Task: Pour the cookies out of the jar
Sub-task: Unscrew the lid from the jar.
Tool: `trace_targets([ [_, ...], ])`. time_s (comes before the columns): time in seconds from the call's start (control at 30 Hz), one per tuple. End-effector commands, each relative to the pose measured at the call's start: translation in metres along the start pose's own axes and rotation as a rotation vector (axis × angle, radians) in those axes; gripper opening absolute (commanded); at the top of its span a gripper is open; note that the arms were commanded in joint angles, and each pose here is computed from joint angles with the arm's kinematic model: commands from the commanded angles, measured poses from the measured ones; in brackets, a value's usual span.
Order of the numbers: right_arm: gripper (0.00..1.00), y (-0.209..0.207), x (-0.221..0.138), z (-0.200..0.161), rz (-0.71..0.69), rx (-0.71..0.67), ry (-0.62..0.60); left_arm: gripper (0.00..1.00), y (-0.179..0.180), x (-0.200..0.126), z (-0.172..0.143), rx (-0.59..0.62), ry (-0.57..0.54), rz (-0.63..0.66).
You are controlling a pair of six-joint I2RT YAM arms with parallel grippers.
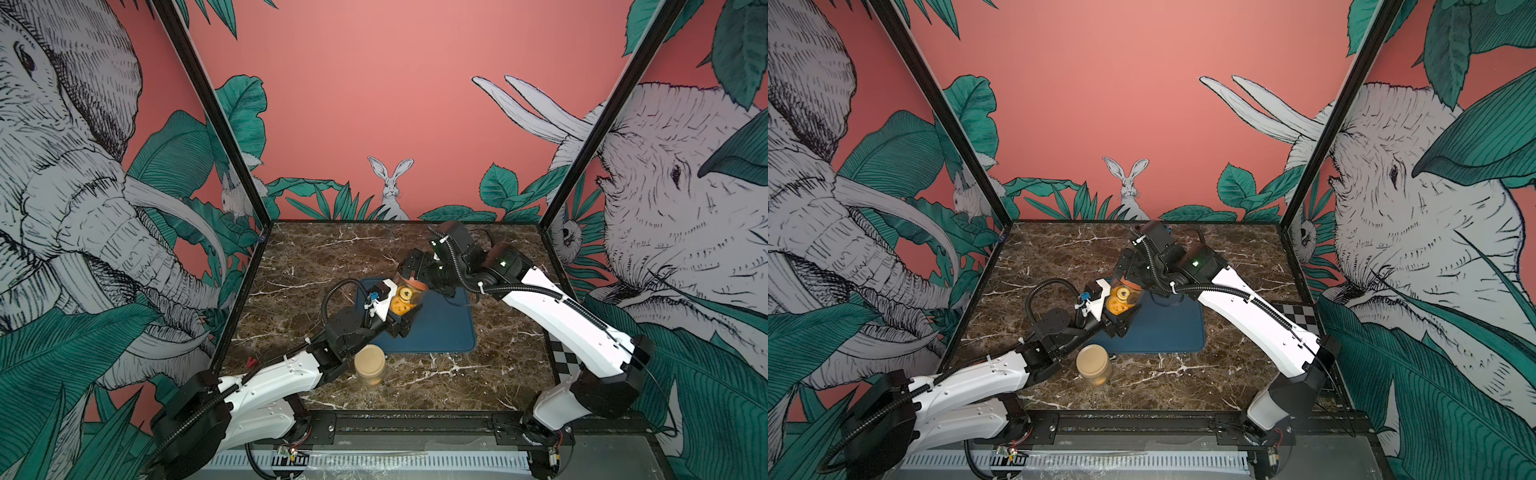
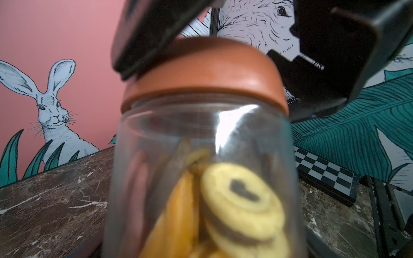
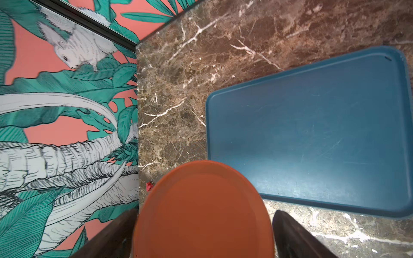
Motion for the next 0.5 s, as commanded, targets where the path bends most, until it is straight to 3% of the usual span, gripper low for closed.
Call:
trace_targets([
  [0.0,0.98,-0.001,-0.005,0.005,0.015,0.074,-0.015,0.00,0.007,-0.008,0.038,0.008,-0.193,0.031],
  [0.27,0.95,-0.001,-0.001,0.006,0.031,0.067,-0.008,0.00,0.006,-0.007,0.038,0.004,-0.188,0.025],
  [0.47,0.81,-0.001,0.006,0.002,0.099,0.071,0.027,0.00,0.007,-0.006,0.040,-0.009,-0.193,0.025],
])
Point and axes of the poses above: each gripper's point midway between its finger pads, its own x axis out along the fingers, its own y axis along the line the jaws close on, z = x × y, the point moved 10 cm from there along -x, back along the fingers, and after that the axes turned 15 degrees about x, right-handed, at the moved point
